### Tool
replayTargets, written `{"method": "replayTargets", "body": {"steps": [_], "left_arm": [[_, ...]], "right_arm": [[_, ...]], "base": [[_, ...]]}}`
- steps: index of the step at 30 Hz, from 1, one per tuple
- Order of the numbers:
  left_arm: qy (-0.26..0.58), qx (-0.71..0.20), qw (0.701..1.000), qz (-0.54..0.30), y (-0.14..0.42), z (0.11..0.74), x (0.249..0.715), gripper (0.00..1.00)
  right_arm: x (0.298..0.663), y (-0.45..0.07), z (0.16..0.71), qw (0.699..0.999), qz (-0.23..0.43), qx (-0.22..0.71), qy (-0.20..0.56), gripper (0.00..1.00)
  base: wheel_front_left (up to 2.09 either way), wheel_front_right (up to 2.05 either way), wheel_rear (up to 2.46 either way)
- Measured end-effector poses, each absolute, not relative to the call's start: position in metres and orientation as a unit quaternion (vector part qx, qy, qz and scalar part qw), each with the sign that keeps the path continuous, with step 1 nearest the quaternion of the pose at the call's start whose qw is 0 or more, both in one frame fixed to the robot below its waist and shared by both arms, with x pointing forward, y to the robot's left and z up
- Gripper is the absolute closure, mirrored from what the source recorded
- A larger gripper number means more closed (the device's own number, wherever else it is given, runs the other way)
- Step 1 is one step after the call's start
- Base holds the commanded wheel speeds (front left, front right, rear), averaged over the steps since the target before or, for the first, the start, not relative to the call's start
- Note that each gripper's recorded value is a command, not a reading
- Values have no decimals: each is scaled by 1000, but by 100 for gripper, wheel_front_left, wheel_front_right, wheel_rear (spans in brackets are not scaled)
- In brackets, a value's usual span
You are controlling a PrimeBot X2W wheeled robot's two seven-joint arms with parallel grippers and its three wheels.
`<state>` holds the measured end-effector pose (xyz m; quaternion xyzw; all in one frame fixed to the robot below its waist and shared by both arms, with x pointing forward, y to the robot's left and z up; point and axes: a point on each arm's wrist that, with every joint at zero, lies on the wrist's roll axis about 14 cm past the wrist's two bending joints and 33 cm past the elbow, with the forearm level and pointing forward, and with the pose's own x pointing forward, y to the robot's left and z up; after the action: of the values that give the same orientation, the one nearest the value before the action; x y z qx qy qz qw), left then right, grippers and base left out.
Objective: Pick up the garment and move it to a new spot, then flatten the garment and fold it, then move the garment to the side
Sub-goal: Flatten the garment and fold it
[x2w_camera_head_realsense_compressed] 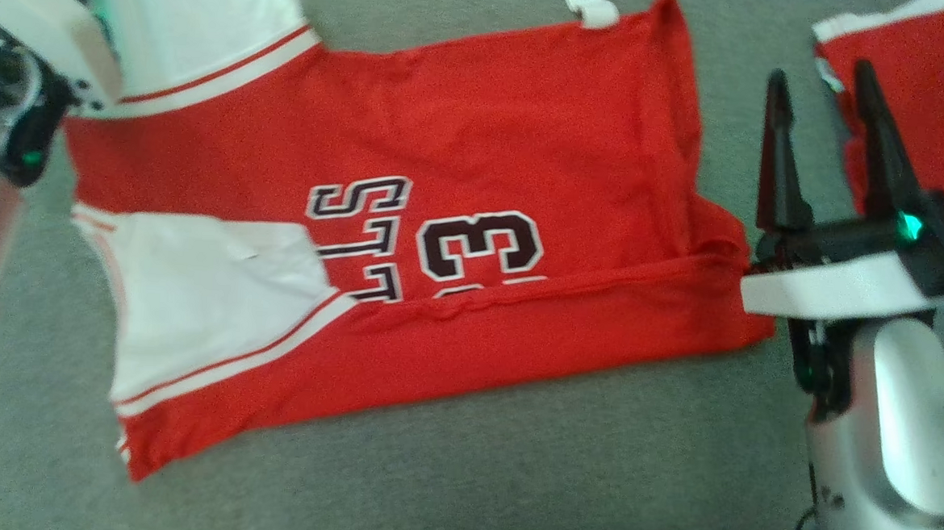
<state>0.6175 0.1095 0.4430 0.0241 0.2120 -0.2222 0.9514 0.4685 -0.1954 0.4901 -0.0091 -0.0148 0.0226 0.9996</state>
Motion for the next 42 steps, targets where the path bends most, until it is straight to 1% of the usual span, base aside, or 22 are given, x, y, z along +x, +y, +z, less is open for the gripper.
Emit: {"method": "replayTargets", "body": {"steps": [5,9,15,20,25,38,39,40,41,42], "left_arm": [[136,14,964,-230,108,480,599,100],[115,25,967,-225,115,489,574,100],[84,23,968,-237,109,513,545,100],[78,19,966,-246,105,520,533,100],[90,18,964,-249,103,511,531,100],[95,19,965,-242,107,506,535,100],[95,19,965,-242,107,507,535,100],[95,19,965,-242,107,507,535,100],[95,19,965,-242,107,506,535,100],[95,19,965,-242,107,506,535,100]], "right_arm": [[499,-173,495,997,63,-28,23,0],[521,-163,486,992,89,-50,78,0],[540,-167,437,969,99,-83,210,0],[549,-182,404,948,94,-119,279,0],[555,-189,380,934,93,-138,317,0],[565,-187,368,921,108,-157,340,0],[565,-187,367,920,109,-155,342,10],[564,-186,366,920,110,-150,344,65],[564,-186,366,921,111,-148,344,100],[565,-185,366,921,112,-147,344,100]], "base": [[0,0,0],[0,0,0],[0,0,0],[0,0,0],[0,0,0],[0,0,0],[0,0,0],[0,0,0],[0,0,0],[0,0,0]]}}
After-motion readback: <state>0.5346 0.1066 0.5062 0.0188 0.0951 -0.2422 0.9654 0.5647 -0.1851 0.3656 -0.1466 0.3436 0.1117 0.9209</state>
